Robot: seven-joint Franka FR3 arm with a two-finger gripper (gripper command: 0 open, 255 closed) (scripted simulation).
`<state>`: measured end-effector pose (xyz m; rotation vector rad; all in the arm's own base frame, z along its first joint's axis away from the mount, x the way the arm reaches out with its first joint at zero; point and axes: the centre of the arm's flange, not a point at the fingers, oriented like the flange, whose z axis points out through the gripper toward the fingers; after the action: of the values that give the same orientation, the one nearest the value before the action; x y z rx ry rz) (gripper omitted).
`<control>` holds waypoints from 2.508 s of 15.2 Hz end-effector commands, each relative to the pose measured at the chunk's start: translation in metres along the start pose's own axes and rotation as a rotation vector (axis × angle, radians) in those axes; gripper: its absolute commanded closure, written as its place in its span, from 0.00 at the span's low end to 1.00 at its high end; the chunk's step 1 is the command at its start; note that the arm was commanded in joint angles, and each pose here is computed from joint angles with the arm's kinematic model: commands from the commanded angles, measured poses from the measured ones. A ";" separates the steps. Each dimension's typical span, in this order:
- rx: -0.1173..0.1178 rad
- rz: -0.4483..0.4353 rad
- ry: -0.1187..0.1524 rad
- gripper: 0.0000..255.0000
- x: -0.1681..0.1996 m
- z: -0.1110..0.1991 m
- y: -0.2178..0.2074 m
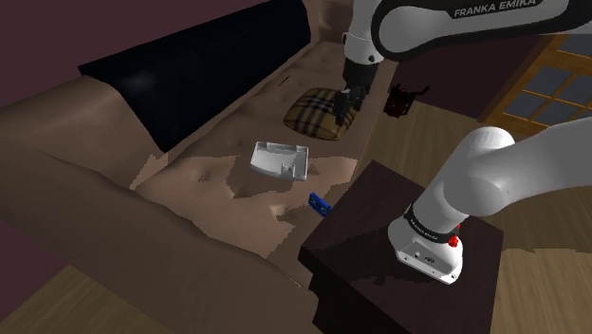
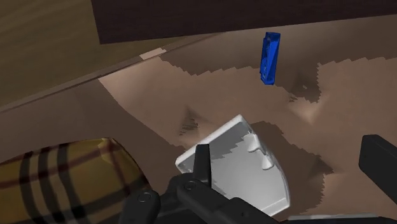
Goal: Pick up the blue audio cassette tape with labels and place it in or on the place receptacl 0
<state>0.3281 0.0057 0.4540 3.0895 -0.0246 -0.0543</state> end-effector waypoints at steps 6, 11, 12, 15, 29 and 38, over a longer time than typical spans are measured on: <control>0.015 0.028 -0.049 0.00 0.016 0.093 -0.014; 0.025 0.048 -0.086 0.00 0.024 0.158 -0.026; 0.027 0.052 -0.093 0.00 0.026 0.171 -0.028; 0.033 0.063 -0.115 0.00 0.030 0.210 -0.036; 0.051 0.097 -0.177 0.00 0.032 0.345 -0.059; 0.051 0.097 -0.177 0.00 0.030 0.358 -0.060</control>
<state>0.3460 0.0465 0.0922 3.1178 -0.1849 -0.3277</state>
